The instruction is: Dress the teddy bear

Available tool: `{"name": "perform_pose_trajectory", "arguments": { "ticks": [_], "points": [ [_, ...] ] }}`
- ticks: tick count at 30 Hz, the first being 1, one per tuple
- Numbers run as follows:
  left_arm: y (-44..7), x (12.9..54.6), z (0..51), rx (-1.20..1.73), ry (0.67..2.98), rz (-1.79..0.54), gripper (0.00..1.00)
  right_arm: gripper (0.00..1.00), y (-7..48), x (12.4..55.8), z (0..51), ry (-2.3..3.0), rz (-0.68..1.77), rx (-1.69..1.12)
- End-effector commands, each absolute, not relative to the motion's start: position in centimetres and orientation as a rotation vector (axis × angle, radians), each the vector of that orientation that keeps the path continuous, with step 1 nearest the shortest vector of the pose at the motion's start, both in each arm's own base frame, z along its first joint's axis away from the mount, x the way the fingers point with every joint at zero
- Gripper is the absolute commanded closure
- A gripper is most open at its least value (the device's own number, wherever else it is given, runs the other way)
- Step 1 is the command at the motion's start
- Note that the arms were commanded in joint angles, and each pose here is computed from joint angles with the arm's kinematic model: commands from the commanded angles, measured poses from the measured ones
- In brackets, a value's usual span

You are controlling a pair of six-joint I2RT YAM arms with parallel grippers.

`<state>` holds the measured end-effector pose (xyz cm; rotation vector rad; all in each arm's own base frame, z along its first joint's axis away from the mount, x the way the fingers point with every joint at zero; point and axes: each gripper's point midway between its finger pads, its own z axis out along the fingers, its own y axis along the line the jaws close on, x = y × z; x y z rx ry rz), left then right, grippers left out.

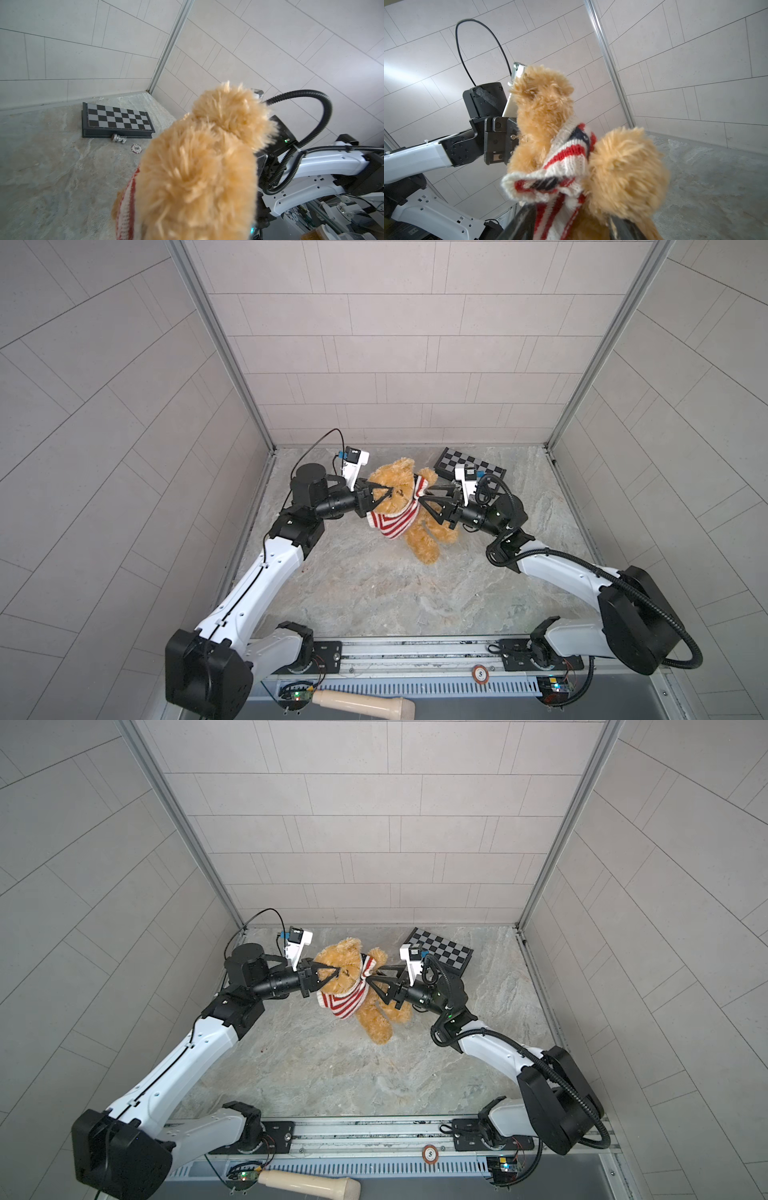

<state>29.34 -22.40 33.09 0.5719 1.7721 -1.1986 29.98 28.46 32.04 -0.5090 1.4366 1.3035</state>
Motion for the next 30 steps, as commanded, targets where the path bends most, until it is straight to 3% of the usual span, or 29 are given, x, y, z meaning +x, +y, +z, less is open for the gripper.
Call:
{"name": "perform_pose_trajectory", "arguments": {
  "ticks": [1, 4, 9, 11, 15, 17, 20, 26, 30],
  "points": [
    [-22.3, 29.3, 33.0, 0.591, 1.774, -1.149, 1.0, 0.44, 29.1, 30.0, 33.4, 1.419, 1.272, -0.526],
    [-22.5, 29.1, 33.0, 0.604, 1.768, -1.151, 1.0, 0.58, 29.2, 30.9, 32.3, 1.469, 1.254, -0.498],
    [-22.5, 29.1, 32.9, 0.594, 1.766, -1.149, 1.0, 0.72, 29.7, 31.7, 31.4, 1.516, 1.255, -0.484],
    [-22.4, 29.4, 32.7, 0.579, 1.773, -1.133, 1.0, 0.71, 30.0, 31.7, 31.0, 1.535, 1.262, -0.488],
    [-21.7, 30.5, 32.4, 0.521, 1.784, -1.071, 1.0, 0.47, 30.0, 31.8, 30.3, 1.574, 1.26, -0.458],
    [-21.5, 30.9, 32.3, 0.493, 1.778, -1.062, 1.0, 0.44, 30.1, 32.0, 29.8, 1.596, 1.258, -0.432],
    [-21.2, 31.2, 32.3, 0.458, 1.76, -1.048, 1.0, 0.44, 29.9, 32.4, 29.2, 1.617, 1.251, -0.394],
    [-20.9, 31.2, 32.4, 0.434, 1.744, -1.04, 1.0, 0.63, 30.4, 32.9, 28.5, 1.662, 1.252, -0.388],
    [-21.1, 31.0, 32.6, 0.436, 1.725, -1.056, 1.0, 0.64, 30.8, 33.3, 27.8, 1.689, 1.265, -0.379]
  ]
}}
